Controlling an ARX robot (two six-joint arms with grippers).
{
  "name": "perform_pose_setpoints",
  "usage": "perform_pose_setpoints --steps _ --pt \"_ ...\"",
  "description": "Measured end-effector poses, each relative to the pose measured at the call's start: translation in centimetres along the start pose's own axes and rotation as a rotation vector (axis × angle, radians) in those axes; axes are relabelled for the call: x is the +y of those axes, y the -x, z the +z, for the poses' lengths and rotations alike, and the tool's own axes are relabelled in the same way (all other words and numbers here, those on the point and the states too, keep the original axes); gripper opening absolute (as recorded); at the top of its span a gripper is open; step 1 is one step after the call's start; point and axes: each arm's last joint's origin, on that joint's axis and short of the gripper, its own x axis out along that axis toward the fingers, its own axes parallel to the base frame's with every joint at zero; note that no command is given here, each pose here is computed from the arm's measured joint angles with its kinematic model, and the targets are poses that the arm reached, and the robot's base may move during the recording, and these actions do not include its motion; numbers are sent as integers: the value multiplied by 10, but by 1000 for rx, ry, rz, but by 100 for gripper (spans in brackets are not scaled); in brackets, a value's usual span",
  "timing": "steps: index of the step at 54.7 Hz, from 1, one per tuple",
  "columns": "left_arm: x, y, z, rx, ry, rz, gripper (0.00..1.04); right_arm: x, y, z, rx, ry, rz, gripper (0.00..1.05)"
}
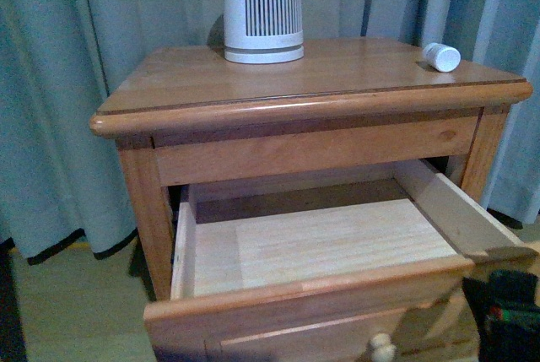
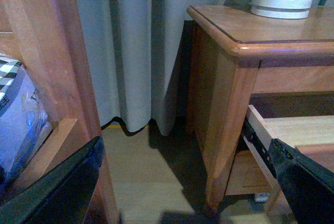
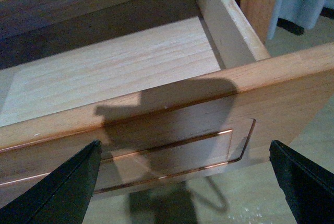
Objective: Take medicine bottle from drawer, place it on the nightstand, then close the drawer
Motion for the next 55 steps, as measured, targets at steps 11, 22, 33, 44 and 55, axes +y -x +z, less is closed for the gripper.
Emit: perform_pose_setpoints --steps 11,22,33,44,55 --pt "0 0 0 0 0 0 98 -5 -68 21 -31 28 -22 98" --pt "0 0 0 0 0 0 98 -2 -112 39 -89 44 -12 98" --pt "0 0 0 0 0 0 98 -2 -125 34 -55 67 3 98" --pt "0 0 0 0 0 0 98 4 -105 39 -20 41 -17 98" --pt "0 0 0 0 0 0 98 7 -30 49 -40 -12 -54 98"
